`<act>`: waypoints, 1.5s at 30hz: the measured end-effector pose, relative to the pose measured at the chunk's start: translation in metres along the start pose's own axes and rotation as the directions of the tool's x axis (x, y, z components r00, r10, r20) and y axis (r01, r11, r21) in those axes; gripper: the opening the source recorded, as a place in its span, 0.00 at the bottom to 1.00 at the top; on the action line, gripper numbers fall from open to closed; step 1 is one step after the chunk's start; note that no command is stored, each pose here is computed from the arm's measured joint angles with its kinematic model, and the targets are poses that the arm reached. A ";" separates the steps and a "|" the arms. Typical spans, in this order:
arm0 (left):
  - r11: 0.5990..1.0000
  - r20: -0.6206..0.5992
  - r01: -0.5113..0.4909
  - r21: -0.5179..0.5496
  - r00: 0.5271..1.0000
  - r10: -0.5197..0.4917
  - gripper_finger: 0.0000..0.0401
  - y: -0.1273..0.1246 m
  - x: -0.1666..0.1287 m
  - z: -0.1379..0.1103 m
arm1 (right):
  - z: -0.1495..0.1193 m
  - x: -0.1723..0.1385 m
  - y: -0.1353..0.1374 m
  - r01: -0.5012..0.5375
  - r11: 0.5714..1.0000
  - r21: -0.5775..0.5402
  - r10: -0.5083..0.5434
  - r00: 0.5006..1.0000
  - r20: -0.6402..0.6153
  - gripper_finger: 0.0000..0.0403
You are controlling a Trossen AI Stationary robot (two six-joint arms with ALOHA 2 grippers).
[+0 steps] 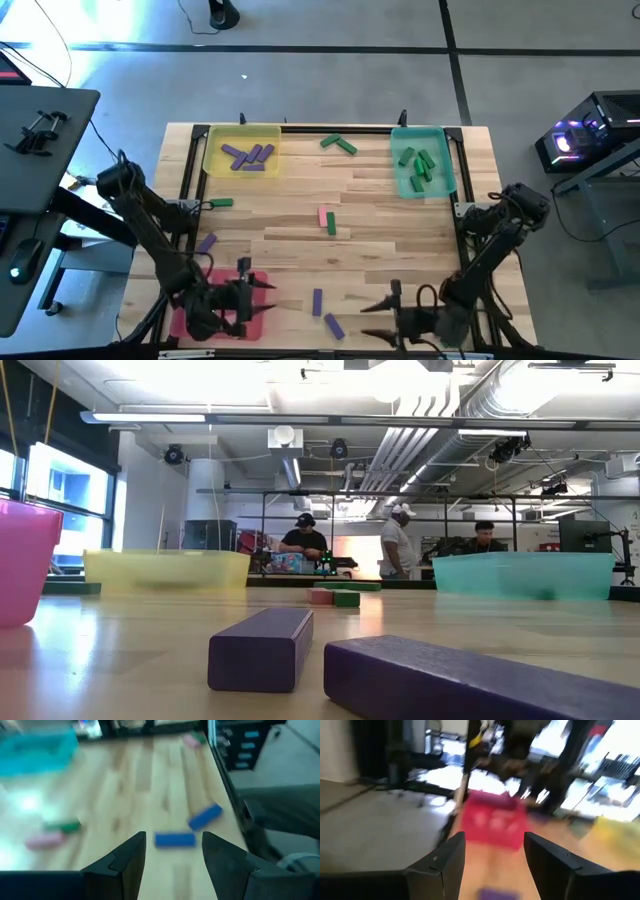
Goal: Sort blocks
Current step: Put the green wooden block into the green bin
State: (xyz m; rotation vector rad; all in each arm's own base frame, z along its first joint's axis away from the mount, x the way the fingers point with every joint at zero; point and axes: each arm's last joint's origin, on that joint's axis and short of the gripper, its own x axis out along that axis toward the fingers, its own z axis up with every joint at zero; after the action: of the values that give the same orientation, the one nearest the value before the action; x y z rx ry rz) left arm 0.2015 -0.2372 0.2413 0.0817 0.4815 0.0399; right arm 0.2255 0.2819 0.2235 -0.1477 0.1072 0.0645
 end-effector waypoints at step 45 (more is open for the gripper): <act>0.989 0.096 -0.143 0.033 0.986 0.139 0.46 0.028 0.104 0.010 | -0.085 -0.070 0.001 0.696 0.621 0.359 0.596 -0.121 -0.794 0.00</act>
State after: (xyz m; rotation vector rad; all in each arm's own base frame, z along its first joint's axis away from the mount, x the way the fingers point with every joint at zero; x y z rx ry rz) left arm 0.2978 -0.2040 0.2048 0.1560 0.3822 0.1647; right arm 0.1471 0.2660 0.1478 0.8890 1.8934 -0.2716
